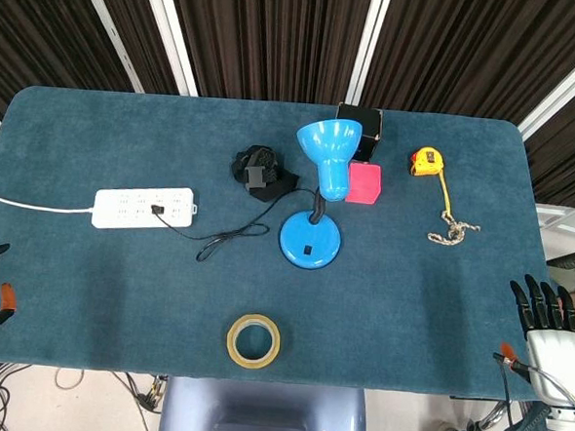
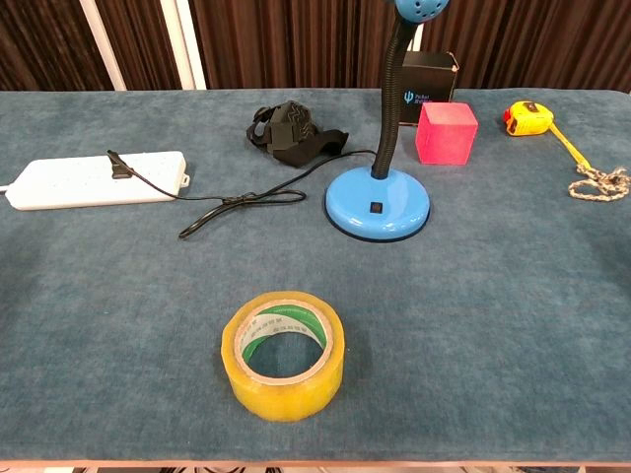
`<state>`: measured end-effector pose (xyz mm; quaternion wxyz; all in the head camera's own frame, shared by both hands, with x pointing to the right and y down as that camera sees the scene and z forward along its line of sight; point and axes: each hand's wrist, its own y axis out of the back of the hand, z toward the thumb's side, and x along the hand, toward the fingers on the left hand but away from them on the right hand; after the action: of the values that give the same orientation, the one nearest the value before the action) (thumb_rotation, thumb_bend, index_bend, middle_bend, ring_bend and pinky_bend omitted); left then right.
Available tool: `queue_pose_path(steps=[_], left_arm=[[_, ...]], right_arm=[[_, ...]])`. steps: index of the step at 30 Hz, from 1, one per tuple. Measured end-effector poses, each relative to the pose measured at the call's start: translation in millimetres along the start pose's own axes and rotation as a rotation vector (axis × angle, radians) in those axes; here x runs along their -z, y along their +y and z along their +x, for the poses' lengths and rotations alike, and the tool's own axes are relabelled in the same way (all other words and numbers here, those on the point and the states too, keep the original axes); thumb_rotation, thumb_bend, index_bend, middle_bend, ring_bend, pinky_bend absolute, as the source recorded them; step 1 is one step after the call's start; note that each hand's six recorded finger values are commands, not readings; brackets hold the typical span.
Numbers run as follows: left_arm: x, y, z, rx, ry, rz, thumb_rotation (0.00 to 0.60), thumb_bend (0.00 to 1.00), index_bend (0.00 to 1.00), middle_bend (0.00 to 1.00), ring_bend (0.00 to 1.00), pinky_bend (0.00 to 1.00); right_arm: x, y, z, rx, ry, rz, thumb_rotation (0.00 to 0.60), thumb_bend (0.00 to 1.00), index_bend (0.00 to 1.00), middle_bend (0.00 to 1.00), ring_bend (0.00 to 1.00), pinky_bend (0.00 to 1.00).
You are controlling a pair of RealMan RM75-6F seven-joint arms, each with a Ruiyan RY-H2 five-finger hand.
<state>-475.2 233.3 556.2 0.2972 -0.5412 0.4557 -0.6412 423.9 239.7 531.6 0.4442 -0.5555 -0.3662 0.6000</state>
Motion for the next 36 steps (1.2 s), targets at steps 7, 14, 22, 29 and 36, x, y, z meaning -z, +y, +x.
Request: queue_pose_path(steps=[7, 14, 22, 29, 36], left_arm=[[1.3, 0.0, 0.7, 0.000, 0.005, -0.001, 0.600, 0.64, 0.15, 0.02, 0.00, 0.00], [0.8, 0.0, 0.6, 0.001, 0.003, -0.002, 0.600, 0.64, 0.15, 0.02, 0.00, 0.00], [-0.5, -0.2, 0.8, 0.002, -0.003, -0.001, 0.600, 0.64, 0.15, 0.02, 0.00, 0.00], [-0.3, -0.1, 1.2, 0.003, -0.001, -0.003, 0.600, 0.64, 0.15, 0.02, 0.00, 0.00], [-1.1, -0.4, 1.7, 0.007, 0.002, -0.009, 0.600, 0.64, 0.15, 0.02, 0.00, 0.00]], right_arm=[[0.5, -4.5, 0.5, -0.026, -0.007, 0.013, 0.600, 0.27, 0.00, 0.03, 0.01, 0.00], [-1.6, -4.9, 1.3, -0.041, -0.007, -0.010, 0.600, 0.27, 0.00, 0.03, 0.02, 0.00], [-2.3, -4.2, 1.9, -0.044, -0.009, -0.040, 0.600, 0.27, 0.00, 0.03, 0.05, 0.20], [-4.1, -4.9, 2.5, -0.057, -0.008, -0.074, 0.600, 0.30, 0.00, 0.03, 0.11, 0.38], [-11.3, -8.3, 2.7, -0.123, 0.017, -0.153, 0.600, 0.50, 0.00, 0.08, 0.25, 0.50]])
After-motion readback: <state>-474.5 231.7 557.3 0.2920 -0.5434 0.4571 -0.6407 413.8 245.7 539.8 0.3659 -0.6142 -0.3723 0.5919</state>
